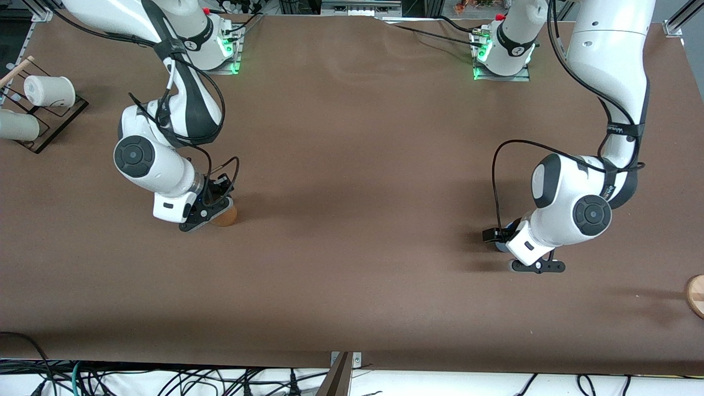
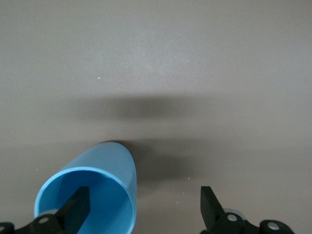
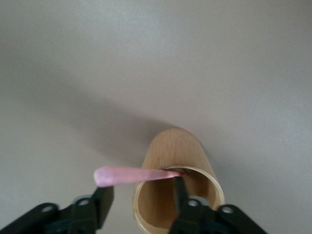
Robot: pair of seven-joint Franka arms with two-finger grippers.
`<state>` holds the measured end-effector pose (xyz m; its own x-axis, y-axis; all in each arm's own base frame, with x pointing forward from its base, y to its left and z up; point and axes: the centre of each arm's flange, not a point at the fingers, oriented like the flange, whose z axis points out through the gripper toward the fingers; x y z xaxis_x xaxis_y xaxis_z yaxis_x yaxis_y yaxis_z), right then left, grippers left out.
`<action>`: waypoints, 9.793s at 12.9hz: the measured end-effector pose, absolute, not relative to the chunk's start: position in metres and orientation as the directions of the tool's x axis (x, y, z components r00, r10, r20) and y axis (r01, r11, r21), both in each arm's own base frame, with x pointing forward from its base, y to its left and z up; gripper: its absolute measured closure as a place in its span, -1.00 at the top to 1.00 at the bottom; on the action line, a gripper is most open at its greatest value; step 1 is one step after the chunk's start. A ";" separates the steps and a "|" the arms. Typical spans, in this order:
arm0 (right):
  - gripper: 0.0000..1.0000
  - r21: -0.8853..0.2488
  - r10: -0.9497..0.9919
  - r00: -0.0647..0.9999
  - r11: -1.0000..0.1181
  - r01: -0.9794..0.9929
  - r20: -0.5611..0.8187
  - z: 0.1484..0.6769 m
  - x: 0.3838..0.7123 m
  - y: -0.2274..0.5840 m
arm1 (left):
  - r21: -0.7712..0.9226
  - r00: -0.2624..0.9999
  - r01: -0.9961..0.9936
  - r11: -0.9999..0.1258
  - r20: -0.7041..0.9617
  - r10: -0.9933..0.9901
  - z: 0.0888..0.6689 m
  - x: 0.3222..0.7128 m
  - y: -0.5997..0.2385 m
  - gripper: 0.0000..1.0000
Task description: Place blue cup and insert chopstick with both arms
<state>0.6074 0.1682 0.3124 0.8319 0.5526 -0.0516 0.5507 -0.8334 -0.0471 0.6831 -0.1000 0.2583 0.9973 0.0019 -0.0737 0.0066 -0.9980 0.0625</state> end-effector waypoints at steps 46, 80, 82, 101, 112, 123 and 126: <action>-0.84 -0.043 0.531 0.847 -0.846 0.531 0.021 0.500 0.565 0.321 | 0.104 0.990 0.120 -0.987 -0.087 0.111 0.243 0.604 -0.450 0.76; -0.84 -0.121 0.307 0.883 -0.922 0.369 0.355 0.397 0.547 0.555 | 0.108 0.997 0.028 -0.994 -0.074 0.020 0.599 0.586 0.038 1.00; -0.83 -0.098 0.326 0.875 -0.919 0.382 0.357 0.384 0.546 0.558 | 0.109 0.996 0.026 -0.994 -0.086 0.016 0.592 0.587 0.038 1.00; 1.00 -0.036 0.336 0.940 -0.940 0.339 0.058 0.513 0.608 0.360 | 0.109 0.996 0.010 -0.994 -0.093 0.000 0.584 0.592 0.030 1.00; 1.00 -0.052 0.432 0.900 -0.902 0.430 -0.058 0.580 0.542 0.115 | 0.109 0.996 0.008 -0.994 -0.094 -0.003 0.583 0.593 0.030 1.00; 1.00 -0.032 0.399 0.915 -0.917 0.398 -0.056 0.583 0.547 0.090 | 0.110 0.995 0.005 -0.994 -0.097 -0.006 0.581 0.593 0.030 1.00; 1.00 -0.032 0.391 0.919 -0.920 0.390 -0.059 0.582 0.548 0.085 | 0.110 0.995 0.005 -0.994 -0.097 -0.006 0.581 0.593 0.030 1.00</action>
<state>0.5484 0.0850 0.5816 0.9186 0.3908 -0.0590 0.3896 -0.9205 -0.0315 0.5933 0.0297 0.5815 0.9952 -0.0057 -0.0972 0.0050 -0.9940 0.1095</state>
